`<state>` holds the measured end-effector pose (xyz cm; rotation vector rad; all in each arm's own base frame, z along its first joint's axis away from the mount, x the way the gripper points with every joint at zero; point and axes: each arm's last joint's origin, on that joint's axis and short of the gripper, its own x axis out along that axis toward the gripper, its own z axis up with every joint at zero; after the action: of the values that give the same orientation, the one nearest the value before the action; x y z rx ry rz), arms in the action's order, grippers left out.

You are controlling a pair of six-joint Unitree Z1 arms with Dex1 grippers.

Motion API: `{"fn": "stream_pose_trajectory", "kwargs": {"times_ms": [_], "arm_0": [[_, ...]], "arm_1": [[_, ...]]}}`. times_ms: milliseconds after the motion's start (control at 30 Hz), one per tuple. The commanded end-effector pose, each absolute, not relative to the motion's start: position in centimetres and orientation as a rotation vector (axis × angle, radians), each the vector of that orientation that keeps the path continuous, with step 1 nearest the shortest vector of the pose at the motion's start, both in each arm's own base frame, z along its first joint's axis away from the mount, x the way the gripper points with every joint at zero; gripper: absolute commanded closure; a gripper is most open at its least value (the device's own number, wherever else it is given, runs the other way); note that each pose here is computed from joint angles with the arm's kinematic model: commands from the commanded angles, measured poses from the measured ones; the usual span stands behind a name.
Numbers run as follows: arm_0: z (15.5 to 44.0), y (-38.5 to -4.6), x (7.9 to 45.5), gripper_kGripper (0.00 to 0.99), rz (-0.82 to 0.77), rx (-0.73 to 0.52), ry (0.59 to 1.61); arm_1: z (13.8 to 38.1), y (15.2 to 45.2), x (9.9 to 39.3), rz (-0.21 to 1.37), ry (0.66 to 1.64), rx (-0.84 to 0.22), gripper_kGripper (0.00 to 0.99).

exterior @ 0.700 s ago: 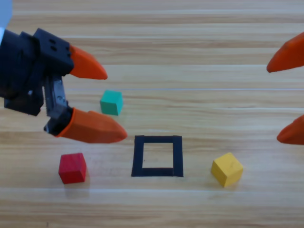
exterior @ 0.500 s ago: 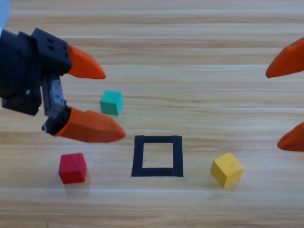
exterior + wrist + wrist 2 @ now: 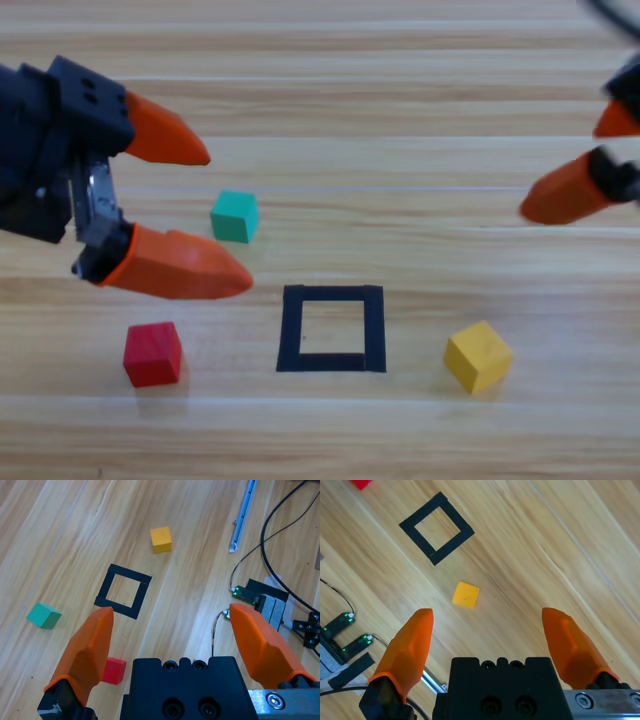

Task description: Stack the blocks in the rectangular block: red at the bottom, yellow in the middle, green on top

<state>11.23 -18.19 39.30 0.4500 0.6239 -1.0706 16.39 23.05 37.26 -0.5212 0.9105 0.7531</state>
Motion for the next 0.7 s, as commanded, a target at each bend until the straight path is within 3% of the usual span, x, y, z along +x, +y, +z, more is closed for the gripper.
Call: {"fn": "stream_pose_trajectory", "kwargs": {"times_ms": [33,233,700], "arm_0": [[39.7,-17.9,10.5,0.000,-1.068,0.433,0.619],[40.4,-17.4,10.8,0.000,-0.947,0.364,0.619],[40.6,-19.0,15.3,0.045,-0.337,-0.003,0.694]], "arm_1": [[31.7,27.9,19.3,0.675,1.104,-0.616,0.033],[29.8,29.0,20.3,0.630,1.157,-0.621,0.036],[25.4,29.9,23.0,0.603,1.303,-0.604,0.053]]}}
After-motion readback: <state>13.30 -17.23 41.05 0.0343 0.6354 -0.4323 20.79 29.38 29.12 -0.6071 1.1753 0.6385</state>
